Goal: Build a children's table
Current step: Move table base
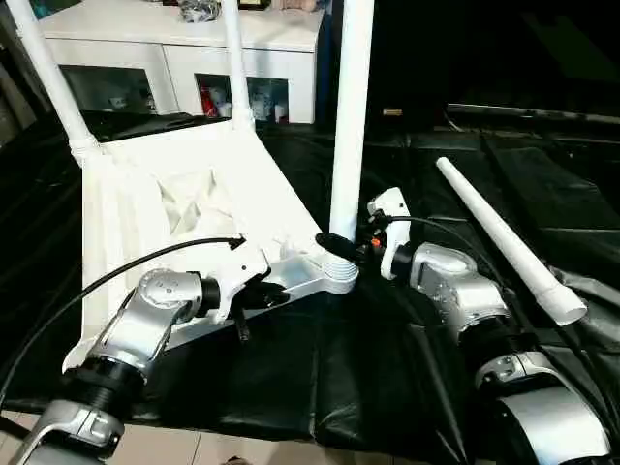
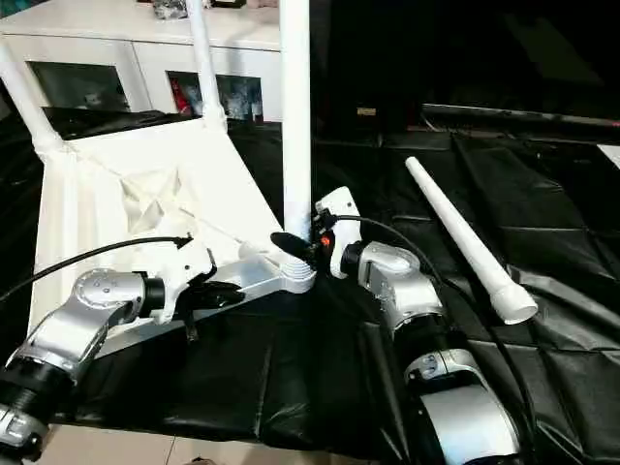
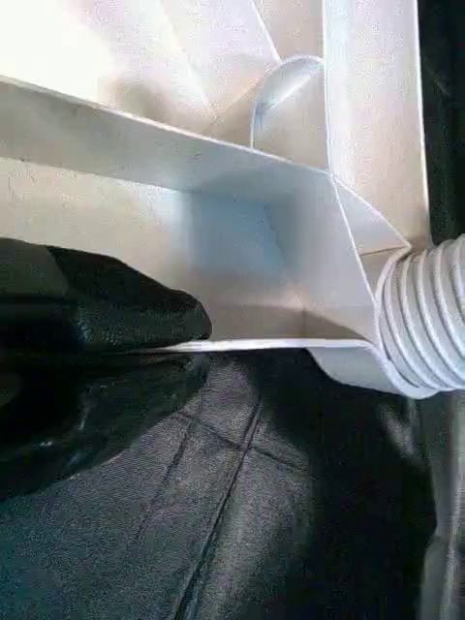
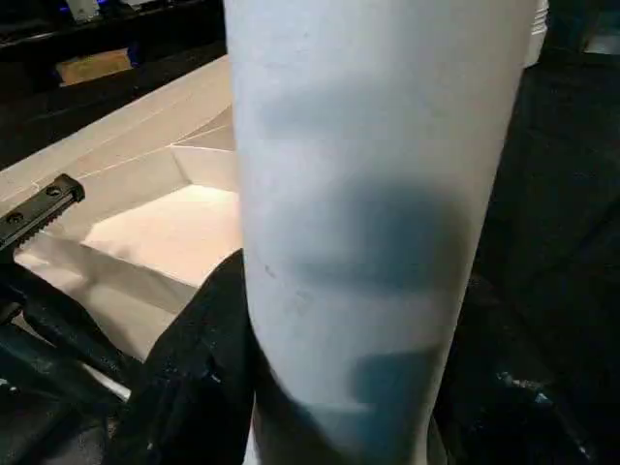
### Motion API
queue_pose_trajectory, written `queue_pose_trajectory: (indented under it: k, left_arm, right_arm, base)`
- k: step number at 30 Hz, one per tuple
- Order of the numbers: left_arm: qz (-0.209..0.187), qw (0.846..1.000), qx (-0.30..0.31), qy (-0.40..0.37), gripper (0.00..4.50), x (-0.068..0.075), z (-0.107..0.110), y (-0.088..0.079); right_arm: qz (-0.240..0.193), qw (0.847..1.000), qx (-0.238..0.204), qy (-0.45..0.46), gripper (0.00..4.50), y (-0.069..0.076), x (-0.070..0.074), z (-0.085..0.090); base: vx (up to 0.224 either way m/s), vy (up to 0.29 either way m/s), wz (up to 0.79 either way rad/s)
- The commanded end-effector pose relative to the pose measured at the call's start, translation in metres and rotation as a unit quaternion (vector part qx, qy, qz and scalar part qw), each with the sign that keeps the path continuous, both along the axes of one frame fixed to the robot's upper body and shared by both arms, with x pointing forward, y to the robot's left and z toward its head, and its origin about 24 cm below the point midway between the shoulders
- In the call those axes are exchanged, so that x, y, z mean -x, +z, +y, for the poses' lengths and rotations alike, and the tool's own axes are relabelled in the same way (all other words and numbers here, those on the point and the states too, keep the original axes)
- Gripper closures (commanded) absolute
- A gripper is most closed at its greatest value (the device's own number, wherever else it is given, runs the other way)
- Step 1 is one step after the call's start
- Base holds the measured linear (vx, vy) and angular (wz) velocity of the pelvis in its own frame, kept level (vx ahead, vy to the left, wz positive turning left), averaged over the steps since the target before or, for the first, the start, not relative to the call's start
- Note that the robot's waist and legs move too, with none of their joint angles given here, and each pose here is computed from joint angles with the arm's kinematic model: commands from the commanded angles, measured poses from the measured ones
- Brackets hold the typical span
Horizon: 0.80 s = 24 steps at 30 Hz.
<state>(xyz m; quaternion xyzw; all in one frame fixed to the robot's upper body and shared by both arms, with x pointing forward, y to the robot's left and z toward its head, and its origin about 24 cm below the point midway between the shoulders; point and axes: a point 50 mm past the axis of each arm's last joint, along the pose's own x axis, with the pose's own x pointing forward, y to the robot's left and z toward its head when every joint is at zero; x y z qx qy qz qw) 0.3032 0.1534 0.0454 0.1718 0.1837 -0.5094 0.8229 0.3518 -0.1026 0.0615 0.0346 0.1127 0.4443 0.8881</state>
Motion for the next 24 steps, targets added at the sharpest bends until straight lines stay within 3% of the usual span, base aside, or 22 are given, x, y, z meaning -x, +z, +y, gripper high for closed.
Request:
queue_pose_trajectory:
  k: [1, 11, 16, 20, 24]
  left_arm:
    - [-0.014, 0.999, 0.053, 0.004, 4.50, 0.003, -0.011, 0.001]
    - [0.006, 1.000, 0.008, -0.013, 4.50, 0.011, -0.008, -0.010]
    - [0.004, 1.000, -0.011, -0.011, 4.50, 0.009, -0.007, -0.011]
    - [-0.002, 1.000, -0.015, -0.010, 4.50, 0.005, -0.008, -0.009]
    - [-0.007, 1.000, -0.015, -0.010, 4.50, 0.003, -0.010, -0.007]
  right_arm:
    - [0.020, 1.000, 0.013, 0.001, 2.57, -0.009, 0.002, 0.000]
    - [0.027, 1.000, 0.000, -0.013, 2.57, -0.013, 0.003, -0.004]
    - [0.039, 0.998, -0.025, -0.050, 2.57, -0.020, 0.005, -0.014]
    - [0.047, 0.993, -0.053, -0.090, 2.57, -0.034, 0.014, -0.027]
    - [0.037, 0.992, -0.064, -0.105, 2.58, -0.039, 0.019, -0.032]
  base:
    - [0.000, 0.000, 0.00]
    - [0.000, 0.000, 0.00]
    - [0.000, 0.000, 0.00]
    - [0.000, 0.000, 0.00]
    - [0.000, 0.000, 0.00]
